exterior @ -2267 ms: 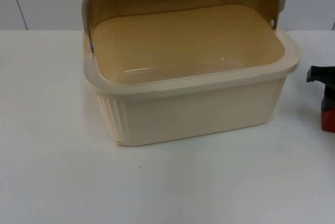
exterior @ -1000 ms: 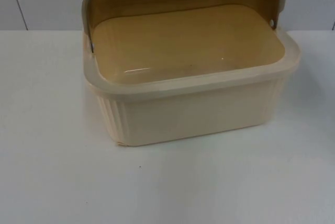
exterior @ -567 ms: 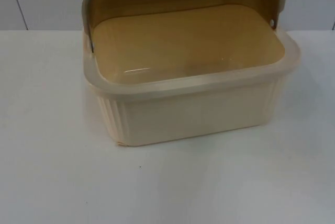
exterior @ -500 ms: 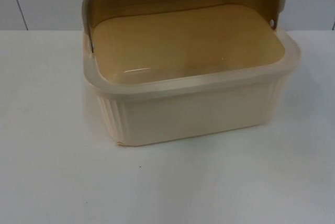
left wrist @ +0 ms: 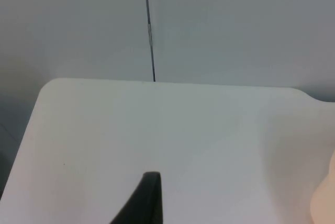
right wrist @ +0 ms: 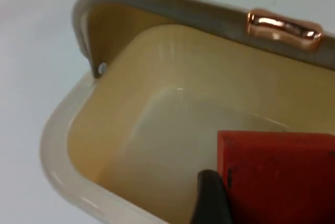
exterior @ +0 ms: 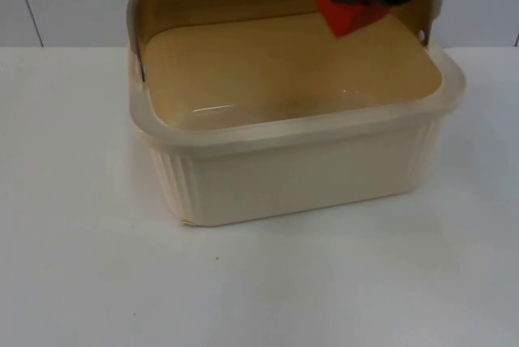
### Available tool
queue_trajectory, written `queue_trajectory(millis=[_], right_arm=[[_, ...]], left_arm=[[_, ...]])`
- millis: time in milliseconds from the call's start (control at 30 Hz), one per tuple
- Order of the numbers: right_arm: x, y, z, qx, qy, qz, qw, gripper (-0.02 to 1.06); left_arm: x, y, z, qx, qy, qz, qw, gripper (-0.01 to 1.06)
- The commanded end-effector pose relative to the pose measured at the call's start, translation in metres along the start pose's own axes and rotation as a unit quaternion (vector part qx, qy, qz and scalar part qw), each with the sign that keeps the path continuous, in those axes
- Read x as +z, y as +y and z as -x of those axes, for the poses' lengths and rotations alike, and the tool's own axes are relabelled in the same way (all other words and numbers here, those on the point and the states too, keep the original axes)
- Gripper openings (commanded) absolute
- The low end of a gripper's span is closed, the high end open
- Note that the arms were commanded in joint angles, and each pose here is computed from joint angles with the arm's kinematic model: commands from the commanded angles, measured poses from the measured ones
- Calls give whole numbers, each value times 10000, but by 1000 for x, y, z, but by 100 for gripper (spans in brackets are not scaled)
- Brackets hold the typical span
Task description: Open the box lid with the left hand, place the block into the box with the right hand, then close the box lid with the left hand.
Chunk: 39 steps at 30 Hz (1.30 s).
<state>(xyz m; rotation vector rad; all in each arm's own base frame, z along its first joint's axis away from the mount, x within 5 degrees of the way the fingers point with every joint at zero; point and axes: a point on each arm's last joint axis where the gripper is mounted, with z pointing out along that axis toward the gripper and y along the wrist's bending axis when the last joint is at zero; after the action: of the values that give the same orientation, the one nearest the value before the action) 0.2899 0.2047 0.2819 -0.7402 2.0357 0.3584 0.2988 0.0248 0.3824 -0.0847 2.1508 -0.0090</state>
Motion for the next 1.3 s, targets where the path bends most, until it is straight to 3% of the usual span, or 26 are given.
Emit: queue_trajectory(millis=[0,633,1033,1167,1267], right_arm=[[14,0,-6,-12,-49,-65,10000,0],[93,-11,-43,146,-621,-609,9961,0],[106,-12,-58,475,-419,-690,9956,0],[106,-12,-59,501,-349,-669,9959,8],[106,-11,-60,503,-309,-654,9961,24]], left_arm=[[-2,1,0,-66,-45,-11,10000,104],[-2,2,0,-3,-34,31,10000,104],[-2,2,1,10,-53,42,10000,104],[-2,2,0,10,-34,40,10000,104],[-2,2,0,10,-34,40,10000,104]])
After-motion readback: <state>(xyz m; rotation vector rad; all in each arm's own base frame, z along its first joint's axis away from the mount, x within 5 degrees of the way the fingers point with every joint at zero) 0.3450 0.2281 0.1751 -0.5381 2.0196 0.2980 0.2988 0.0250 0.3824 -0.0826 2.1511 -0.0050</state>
